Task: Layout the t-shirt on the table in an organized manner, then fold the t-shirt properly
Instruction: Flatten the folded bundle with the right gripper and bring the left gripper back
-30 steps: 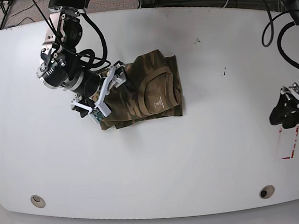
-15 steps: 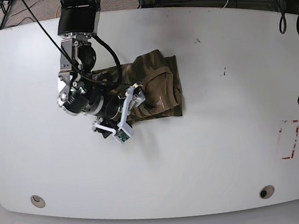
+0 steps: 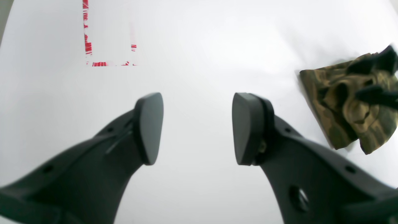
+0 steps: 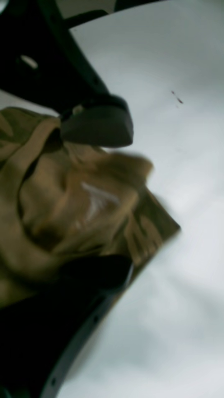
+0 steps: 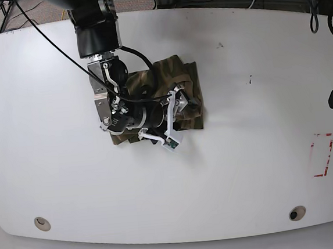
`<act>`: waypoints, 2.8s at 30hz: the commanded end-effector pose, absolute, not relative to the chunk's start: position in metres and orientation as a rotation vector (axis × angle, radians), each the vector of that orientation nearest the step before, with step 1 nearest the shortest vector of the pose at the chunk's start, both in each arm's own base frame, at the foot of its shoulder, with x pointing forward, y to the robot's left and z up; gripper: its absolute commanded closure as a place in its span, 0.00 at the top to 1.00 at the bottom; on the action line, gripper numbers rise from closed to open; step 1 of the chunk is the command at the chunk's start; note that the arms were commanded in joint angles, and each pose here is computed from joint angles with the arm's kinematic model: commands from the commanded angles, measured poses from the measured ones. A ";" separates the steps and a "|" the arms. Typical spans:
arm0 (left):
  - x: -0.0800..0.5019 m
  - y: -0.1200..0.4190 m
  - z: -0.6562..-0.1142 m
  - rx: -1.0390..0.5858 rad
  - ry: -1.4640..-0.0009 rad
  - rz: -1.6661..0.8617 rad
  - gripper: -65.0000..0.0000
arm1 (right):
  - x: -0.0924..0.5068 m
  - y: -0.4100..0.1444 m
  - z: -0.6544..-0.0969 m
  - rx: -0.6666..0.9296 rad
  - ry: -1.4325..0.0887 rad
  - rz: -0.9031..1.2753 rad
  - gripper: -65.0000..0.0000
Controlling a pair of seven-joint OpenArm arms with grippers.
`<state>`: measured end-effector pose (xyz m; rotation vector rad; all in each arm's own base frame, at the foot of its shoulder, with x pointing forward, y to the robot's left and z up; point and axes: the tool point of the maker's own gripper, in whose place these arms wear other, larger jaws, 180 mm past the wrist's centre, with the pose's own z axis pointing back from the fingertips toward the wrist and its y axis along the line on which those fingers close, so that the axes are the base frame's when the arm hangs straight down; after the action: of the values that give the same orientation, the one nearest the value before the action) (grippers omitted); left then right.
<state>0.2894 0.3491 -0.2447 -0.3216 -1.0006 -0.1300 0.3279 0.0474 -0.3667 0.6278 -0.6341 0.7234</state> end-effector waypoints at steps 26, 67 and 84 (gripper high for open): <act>0.283 0.336 -0.242 -0.338 -1.017 -0.160 0.51 | 0.351 0.059 -0.291 0.633 -0.887 0.777 0.04; 0.298 0.075 -0.276 -0.645 -0.908 -0.622 0.50 | 0.368 -0.052 -0.293 0.332 -0.937 0.664 0.25; 0.281 -0.021 -0.374 -0.646 -0.653 -0.700 0.15 | 0.366 -0.095 -0.376 0.410 -0.837 0.519 0.03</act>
<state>0.2741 -0.0201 -0.3730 -0.6328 -0.6344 -0.7161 0.3547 -0.0876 -0.3864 0.4140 -0.7941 0.5244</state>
